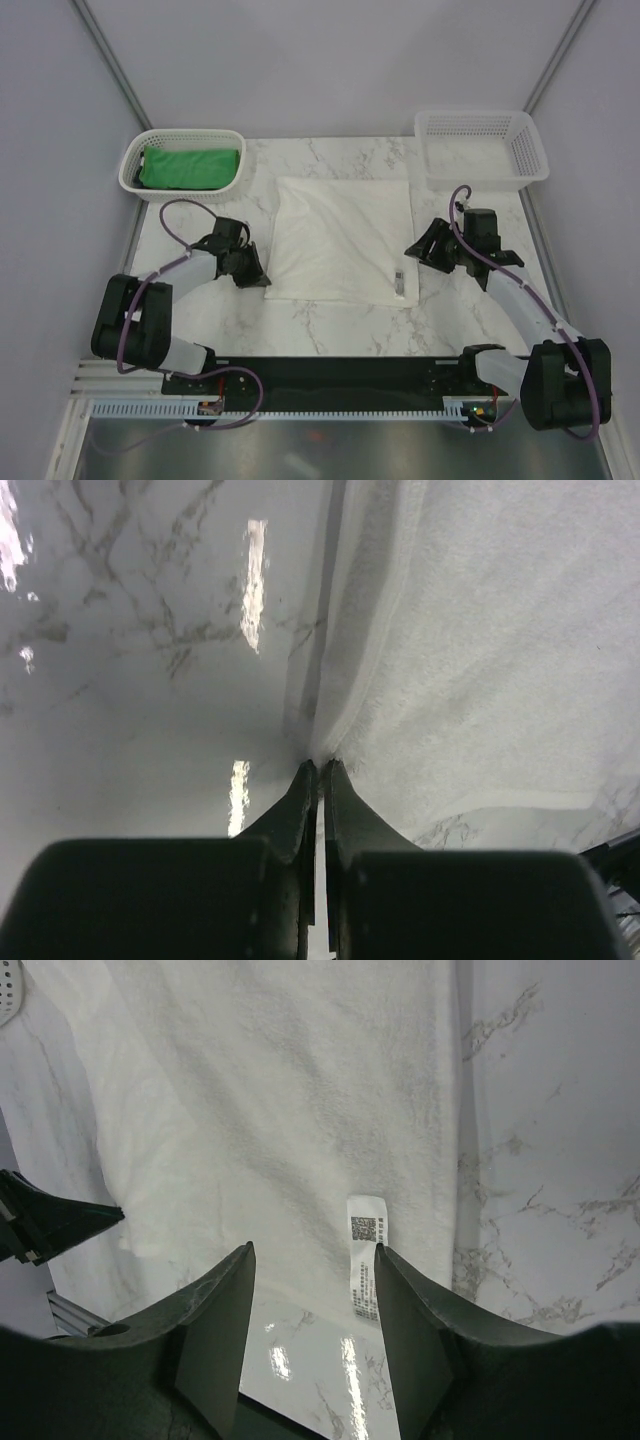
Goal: Fold and stack the towels
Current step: Fold the towel
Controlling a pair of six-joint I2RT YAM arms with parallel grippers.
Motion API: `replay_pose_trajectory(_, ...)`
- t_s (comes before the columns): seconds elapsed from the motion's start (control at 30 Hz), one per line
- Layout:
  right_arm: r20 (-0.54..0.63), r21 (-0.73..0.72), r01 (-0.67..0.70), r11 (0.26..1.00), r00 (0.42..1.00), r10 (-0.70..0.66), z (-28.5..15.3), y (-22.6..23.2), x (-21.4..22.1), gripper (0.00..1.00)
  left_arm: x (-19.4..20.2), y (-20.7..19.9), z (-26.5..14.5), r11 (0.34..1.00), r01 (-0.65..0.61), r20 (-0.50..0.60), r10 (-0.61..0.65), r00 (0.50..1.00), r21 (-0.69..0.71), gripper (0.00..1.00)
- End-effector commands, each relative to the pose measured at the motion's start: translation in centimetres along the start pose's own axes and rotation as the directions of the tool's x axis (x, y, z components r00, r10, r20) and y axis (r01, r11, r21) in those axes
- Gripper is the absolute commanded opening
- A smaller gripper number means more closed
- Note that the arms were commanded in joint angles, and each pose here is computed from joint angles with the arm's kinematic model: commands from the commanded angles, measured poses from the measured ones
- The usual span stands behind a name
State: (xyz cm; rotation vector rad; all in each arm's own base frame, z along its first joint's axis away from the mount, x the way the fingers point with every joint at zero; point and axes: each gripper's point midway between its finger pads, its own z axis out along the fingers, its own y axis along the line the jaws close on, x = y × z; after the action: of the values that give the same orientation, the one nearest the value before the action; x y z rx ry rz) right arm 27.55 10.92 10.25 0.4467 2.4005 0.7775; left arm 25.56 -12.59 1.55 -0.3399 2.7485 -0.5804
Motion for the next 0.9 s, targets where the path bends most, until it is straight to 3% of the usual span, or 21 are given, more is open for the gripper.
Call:
replay_pose_trajectory(0.0, 0.010, -0.023, 0.041, 0.999, 0.999, -0.040, -0.4, 0.9, -0.9, 0.59, 4.1, 1.6, -0.4, 0.998, 0.037, -0.088, -0.041, 0.995, -0.042, 0.02)
replay_pose_trajectory(0.13, 0.000, -0.038, 0.045, 0.998, 0.999, -0.045, -0.3, 0.9, -0.6, 0.59, 5.2, 2.3, -0.7, 0.991, 0.096, -0.069, -0.102, 0.992, -0.096, 0.03)
replay_pose_trajectory(0.17, -0.001, -0.050, 0.048, 0.998, 0.999, -0.048, -0.3, 1.1, -0.5, 0.59, 5.4, 2.0, -0.8, 0.992, 0.099, -0.077, -0.106, 0.991, -0.083, 0.12)
replay_pose_trajectory(0.2, -0.007, -0.067, 0.053, 0.996, 0.999, -0.054, -0.3, 1.5, -0.4, 0.58, 5.5, 1.7, -1.0, 0.991, 0.106, -0.081, -0.112, 0.990, -0.076, 0.40)
replay_pose_trajectory(0.33, -0.047, -0.182, 0.073, 0.980, 0.995, -0.083, 0.4, 5.2, 0.7, 0.51, 2.3, -0.6, -3.1, 0.996, 0.082, 0.012, -0.081, 0.997, -0.026, 0.57)
replay_pose_trajectory(0.37, -0.034, -0.209, 0.092, 0.974, 0.994, -0.101, 0.6, 6.4, 0.6, 0.50, -0.8, -2.4, -4.5, 0.998, 0.055, 0.086, -0.055, 0.995, -0.001, 0.60)
replay_pose_trajectory(0.43, -0.039, -0.296, 0.121, 0.947, 0.990, -0.139, 1.4, 9.3, 1.6, 0.40, -5.7, -5.5, -7.1, 0.999, -0.010, 0.186, 0.001, 0.983, 0.049, 0.61)
replay_pose_trajectory(0.47, -0.069, -0.330, 0.069, 0.942, 0.993, -0.097, 1.7, 10.3, 2.1, 0.35, -7.3, -6.3, -7.9, 0.998, -0.030, 0.219, 0.017, 0.975, 0.057, 0.62)
replay_pose_trajectory(0.5, -0.113, -0.343, 0.055, 0.938, 0.989, -0.099, 2.5, 10.8, 3.7, 0.19, -8.9, -6.6, -7.7, 0.997, -0.048, 0.228, 0.035, 0.973, 0.052, 0.62)
replay_pose_trajectory(0.53, -0.085, -0.397, 0.065, 0.915, 0.991, -0.108, 2.8, 12.3, 3.4, 0.12, -12.0, -8.9, -9.4, 0.992, -0.087, 0.297, 0.058, 0.953, 0.086, 0.62)
replay_pose_trajectory(0.6, -0.121, -0.416, 0.045, 0.908, 0.987, -0.104, 3.9, 13.4, 5.0, 0.00, -14.8, -10.2, -9.4, 0.985, -0.141, 0.320, 0.103, 0.942, 0.096, 0.61)
replay_pose_trajectory(0.73, -0.101, -0.438, 0.069, 0.896, 0.987, -0.126, 5.6, 14.6, 5.4, 0.00, -20.7, -12.4, -5.3, 0.969, -0.222, 0.295, 0.183, 0.938, 0.105, 0.57)
replay_pose_trajectory(0.83, -0.078, -0.398, 0.108, 0.911, 0.985, -0.151, 7.3, 14.0, 4.8, 0.00, -23.1, -12.8, -3.4, 0.965, -0.248, 0.289, 0.214, 0.933, 0.089, 0.56)
replay_pose_trajectory(0.87, -0.083, -0.398, 0.108, 0.911, 0.985, -0.153, 7.6, 14.1, 4.8, 0.00, -22.9, -11.4, -1.1, 0.973, -0.222, 0.234, 0.204, 0.951, 0.054, 0.56)
